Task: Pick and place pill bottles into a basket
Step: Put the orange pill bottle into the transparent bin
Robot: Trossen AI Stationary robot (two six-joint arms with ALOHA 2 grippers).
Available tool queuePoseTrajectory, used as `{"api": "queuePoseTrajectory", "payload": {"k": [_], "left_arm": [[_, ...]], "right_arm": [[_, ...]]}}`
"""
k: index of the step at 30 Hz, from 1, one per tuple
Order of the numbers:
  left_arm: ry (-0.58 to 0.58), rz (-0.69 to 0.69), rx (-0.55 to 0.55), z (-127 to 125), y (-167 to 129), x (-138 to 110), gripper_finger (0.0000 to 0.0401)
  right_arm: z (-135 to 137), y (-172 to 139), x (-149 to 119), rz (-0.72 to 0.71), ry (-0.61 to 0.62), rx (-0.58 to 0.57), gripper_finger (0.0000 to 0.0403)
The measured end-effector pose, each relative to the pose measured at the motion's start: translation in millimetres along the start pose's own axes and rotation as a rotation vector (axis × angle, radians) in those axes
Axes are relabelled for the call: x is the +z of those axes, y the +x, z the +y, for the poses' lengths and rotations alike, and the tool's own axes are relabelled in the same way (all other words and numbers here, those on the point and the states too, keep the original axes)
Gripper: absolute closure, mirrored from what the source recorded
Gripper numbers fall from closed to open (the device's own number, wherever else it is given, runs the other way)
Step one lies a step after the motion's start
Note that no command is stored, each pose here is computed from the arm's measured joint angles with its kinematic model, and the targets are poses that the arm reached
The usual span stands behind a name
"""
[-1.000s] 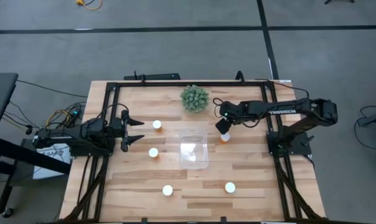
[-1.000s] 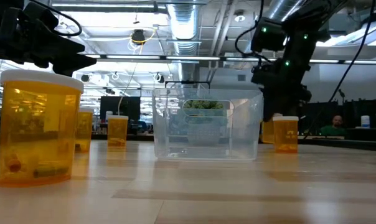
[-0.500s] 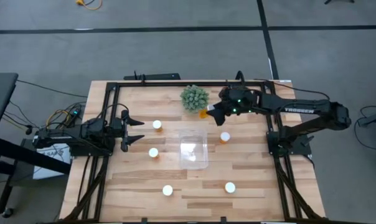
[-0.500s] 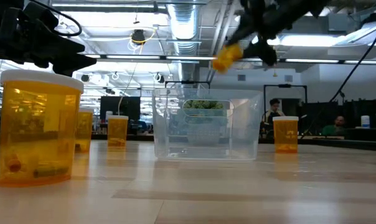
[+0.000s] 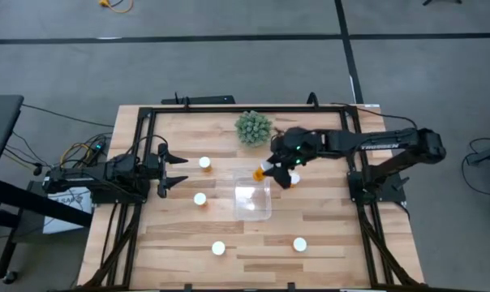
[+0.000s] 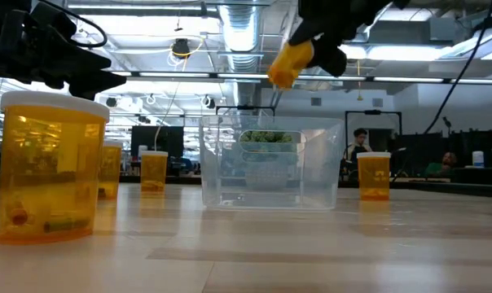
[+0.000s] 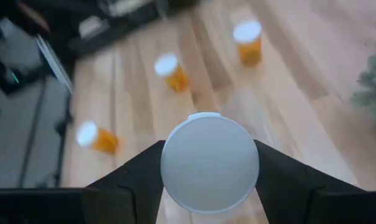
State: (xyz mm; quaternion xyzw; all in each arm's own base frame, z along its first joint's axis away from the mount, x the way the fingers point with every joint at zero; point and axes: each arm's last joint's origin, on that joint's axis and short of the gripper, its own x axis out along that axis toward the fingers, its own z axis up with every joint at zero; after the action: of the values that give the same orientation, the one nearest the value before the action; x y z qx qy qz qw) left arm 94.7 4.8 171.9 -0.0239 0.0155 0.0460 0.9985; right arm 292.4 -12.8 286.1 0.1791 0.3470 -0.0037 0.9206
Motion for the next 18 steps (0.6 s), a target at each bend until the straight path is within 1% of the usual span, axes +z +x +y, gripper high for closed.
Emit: {"api": "queuePoseTrajectory", "payload": {"k": [3, 5, 11, 18], "left_arm": [[0.000, 0.000, 0.000, 0, 0, 0, 0.0124], [0.000, 0.000, 0.000, 0, 0, 0, 0.0124], [0.000, 0.000, 0.001, 0, 0, 0, 0.0124], [0.000, 0.000, 0.001, 0, 0, 0, 0.0124]], "right_arm": [[2, 13, -5, 0.070, -0.063, -0.043, 0.0207], [2, 20, -6, 0.091, -0.096, -0.064, 0.0207], [-2, 36, -11, 0.133, -0.143, -0.124, 0.0189], [-8, 57, -18, 0.200, -0.195, -0.133, 0.0208]]}}
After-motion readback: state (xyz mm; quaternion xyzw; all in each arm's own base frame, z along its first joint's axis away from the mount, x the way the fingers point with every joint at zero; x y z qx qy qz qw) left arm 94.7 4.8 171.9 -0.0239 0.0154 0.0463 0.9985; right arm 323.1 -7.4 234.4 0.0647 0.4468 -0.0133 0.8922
